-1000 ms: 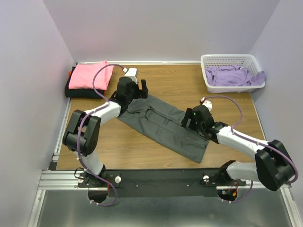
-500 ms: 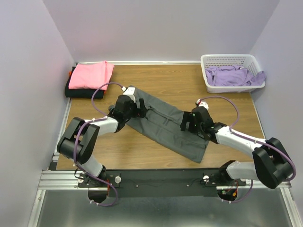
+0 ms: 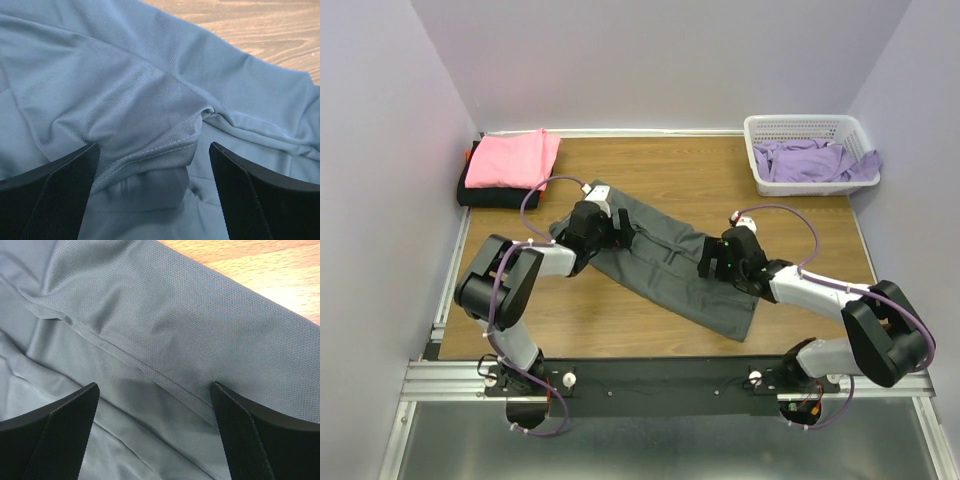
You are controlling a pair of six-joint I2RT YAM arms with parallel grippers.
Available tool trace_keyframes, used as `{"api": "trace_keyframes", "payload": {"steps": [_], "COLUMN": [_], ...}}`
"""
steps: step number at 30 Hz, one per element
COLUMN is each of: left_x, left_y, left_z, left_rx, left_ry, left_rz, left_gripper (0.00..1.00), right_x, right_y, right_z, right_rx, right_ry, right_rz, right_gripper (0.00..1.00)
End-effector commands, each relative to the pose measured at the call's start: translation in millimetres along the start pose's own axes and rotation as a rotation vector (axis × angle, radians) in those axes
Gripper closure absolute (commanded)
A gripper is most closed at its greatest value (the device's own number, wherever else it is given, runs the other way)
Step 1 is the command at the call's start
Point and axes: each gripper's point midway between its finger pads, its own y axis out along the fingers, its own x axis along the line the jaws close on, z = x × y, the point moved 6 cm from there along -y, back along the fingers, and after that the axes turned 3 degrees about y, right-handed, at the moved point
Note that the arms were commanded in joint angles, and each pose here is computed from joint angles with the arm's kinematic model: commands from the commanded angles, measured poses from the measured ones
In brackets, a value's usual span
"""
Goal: Fold and stack the t-shirts
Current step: Fold the tshirt
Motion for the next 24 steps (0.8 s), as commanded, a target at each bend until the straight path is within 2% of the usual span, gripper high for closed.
{"api": "trace_keyframes", "payload": {"steps": [1,7,13,24], "left_x": [-10.0,-13.0,-19.4,-23.0], "left_y": [11.9,25.3,40.2,73.7], "left_z": [-11.4,-16.6,-27.9,-42.0], "left_rx": [-0.037,-0.033,-0.036,-0.023], "left_ry": [0.013,0.028,0.044,0.075], "left_rz": [0.060,0.084,0.124,0.145], "left_gripper": [0.02,0.02,0.02,0.02], "right_x": [1.6,0.1,0.4,24.7], "right_y": [-0.5,-0.1,-4.2,-16.9], "right_z": [26.2,50.5,66.8,84.7], "right_rx": [0.121,0.234,0.278,0.348], "right_ry": [0.056,0.122,0.140,0.132], "right_rz": [-0.038,-0.049,-0.036,-0.114], "right_gripper": [0.02,0.10,0.10,0.10]}}
